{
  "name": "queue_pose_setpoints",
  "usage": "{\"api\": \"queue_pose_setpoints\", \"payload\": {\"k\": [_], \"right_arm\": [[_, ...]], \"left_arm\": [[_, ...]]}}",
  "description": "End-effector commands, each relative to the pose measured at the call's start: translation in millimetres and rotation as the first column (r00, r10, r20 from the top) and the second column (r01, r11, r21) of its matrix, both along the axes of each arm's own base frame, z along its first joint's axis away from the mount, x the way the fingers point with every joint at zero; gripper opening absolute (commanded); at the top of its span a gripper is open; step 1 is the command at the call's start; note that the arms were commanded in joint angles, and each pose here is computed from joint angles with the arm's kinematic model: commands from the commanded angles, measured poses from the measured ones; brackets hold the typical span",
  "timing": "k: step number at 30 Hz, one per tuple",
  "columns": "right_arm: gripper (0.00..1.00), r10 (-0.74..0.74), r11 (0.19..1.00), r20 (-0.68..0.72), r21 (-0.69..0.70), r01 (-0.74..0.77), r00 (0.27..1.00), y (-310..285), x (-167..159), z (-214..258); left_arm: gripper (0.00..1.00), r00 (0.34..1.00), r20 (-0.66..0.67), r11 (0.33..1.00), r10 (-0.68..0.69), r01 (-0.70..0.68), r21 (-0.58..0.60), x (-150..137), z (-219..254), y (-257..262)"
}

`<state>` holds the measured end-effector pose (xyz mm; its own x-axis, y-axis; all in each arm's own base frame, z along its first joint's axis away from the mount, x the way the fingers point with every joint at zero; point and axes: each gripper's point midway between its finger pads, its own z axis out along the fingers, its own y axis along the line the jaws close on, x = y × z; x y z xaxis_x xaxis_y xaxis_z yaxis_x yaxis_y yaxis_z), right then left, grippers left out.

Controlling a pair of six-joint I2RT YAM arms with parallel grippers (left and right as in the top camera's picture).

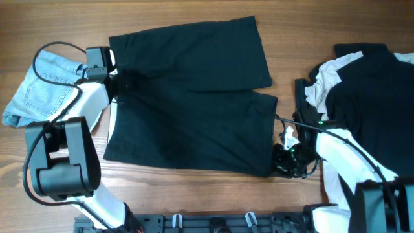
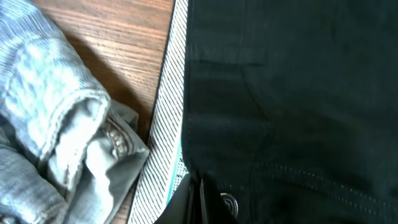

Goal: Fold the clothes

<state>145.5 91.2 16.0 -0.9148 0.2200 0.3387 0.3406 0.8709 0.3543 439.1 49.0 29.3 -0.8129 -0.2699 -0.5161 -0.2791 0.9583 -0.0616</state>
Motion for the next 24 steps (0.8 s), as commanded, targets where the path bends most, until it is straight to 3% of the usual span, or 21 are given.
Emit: {"api": "queue_pose_setpoints", "payload": {"k": [1,2,3,4,5,9,11,12,14,18,20,24], "right_arm": [[0.04,-0.031,0.996,-0.006,-0.087,0.03,1.0,-11.7,0.5,0.5],[0.1,-0.031,0.996,-0.006,-0.087,0.03,1.0,-11.7,0.6,0.5],[0.4,-0.031,0.996,-0.005,-0.086,0.03,1.0,-11.6,0.7,0.5],[0.59,-0.031,0.996,-0.004,-0.086,0.03,1.0,-11.6,0.9,0.4],[0.61,-0.028,0.996,0.002,-0.086,0.028,1.0,-11.6,2.1,0.9],[0.59,-0.008,0.997,0.142,-0.076,0.019,0.99,-9.7,39.7,24.5],[0.5,-0.001,0.993,0.288,-0.111,0.035,0.958,-15.4,77.1,52.6],[0.45,-0.004,0.994,0.343,-0.102,0.041,0.939,-13.7,93.2,66.3],[0.5,-0.005,0.994,0.36,-0.096,0.043,0.933,-12.6,98.2,71.2],[0.53,-0.001,0.994,0.325,-0.101,0.036,0.946,-13.3,89.5,69.7],[0.55,0.0,0.994,0.31,-0.104,0.033,0.951,-13.7,85.7,69.1],[0.64,0.002,0.994,0.299,-0.106,0.032,0.954,-14.1,82.9,68.6]], "left_arm": [[0.04,0.994,0.089,0.995,0.068,-0.074,0.066,14.8,25.5,20.5],[0.07,0.994,0.091,0.995,0.067,-0.073,0.065,15.2,25.7,20.2],[0.17,0.994,0.086,0.995,0.067,-0.072,0.065,14.2,25.0,20.1],[0.37,0.996,0.066,0.995,0.066,-0.071,0.065,10.3,22.2,19.7],[0.54,0.998,0.024,0.996,0.066,-0.067,0.064,0.7,19.1,18.8],[0.57,0.999,0.015,0.999,0.033,-0.033,0.007,-20.1,52.5,5.3],[0.58,0.997,0.08,0.998,0.016,-0.011,-0.068,-36.7,99.4,-9.9],[0.57,0.994,0.088,0.993,0.067,-0.058,-0.102,-51.4,117.2,-11.3],[0.6,0.988,0.025,0.978,0.149,-0.144,-0.154,-87.7,130.0,-15.0],[0.56,0.932,-0.232,0.936,0.278,-0.317,-0.151,-147.4,95.1,-10.0],[0.5,0.864,-0.315,0.879,0.394,-0.454,-0.147,-172.8,68.6,6.0],[0.45,0.77,-0.478,0.769,0.421,-0.583,-0.262,-216.4,24.1,1.3]]}}
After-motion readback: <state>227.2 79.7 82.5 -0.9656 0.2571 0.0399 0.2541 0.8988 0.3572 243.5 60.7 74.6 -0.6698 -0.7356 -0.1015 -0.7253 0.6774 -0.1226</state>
